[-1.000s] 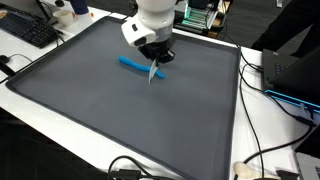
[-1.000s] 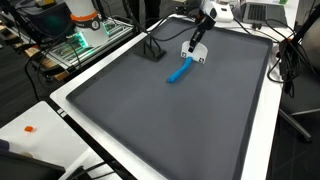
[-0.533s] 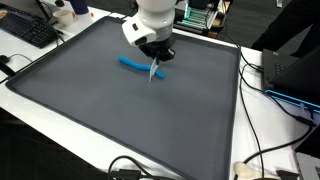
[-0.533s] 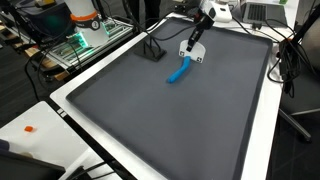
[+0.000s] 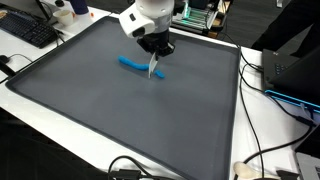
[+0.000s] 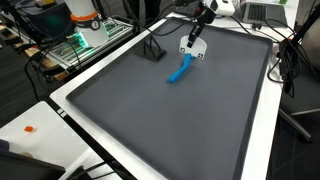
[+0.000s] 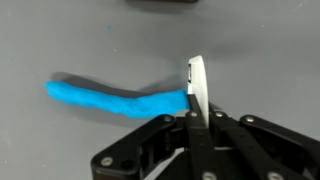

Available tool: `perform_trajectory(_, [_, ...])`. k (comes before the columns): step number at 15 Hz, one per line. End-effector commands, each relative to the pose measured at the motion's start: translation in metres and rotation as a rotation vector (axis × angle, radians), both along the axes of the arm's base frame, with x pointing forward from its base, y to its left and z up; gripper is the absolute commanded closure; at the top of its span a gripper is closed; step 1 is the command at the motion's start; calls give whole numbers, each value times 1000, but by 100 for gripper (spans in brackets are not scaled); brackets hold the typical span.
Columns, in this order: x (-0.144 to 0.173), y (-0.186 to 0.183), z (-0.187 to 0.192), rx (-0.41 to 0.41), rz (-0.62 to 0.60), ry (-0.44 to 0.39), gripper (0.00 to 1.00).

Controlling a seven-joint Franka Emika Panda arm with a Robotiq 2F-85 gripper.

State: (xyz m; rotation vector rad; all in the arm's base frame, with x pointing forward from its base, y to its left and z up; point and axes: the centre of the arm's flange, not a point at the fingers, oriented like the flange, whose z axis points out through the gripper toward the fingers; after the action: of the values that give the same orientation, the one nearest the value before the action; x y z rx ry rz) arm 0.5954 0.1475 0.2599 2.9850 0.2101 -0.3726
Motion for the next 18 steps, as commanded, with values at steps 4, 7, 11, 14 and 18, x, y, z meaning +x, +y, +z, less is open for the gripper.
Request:
perform_trajectory(4, [-2,-19,30,31,-2,-34,99])
perform_trajectory(7, [2,-27,35,24,-7,-48,99])
perform_trajectory(11, [7,-37,28,23,-8,-54,99])
perform_trajectory(14, [10,-38,20,31,-10,-51,99])
perform_trajectory(18, [11,-38,8,31,-2,-49,99])
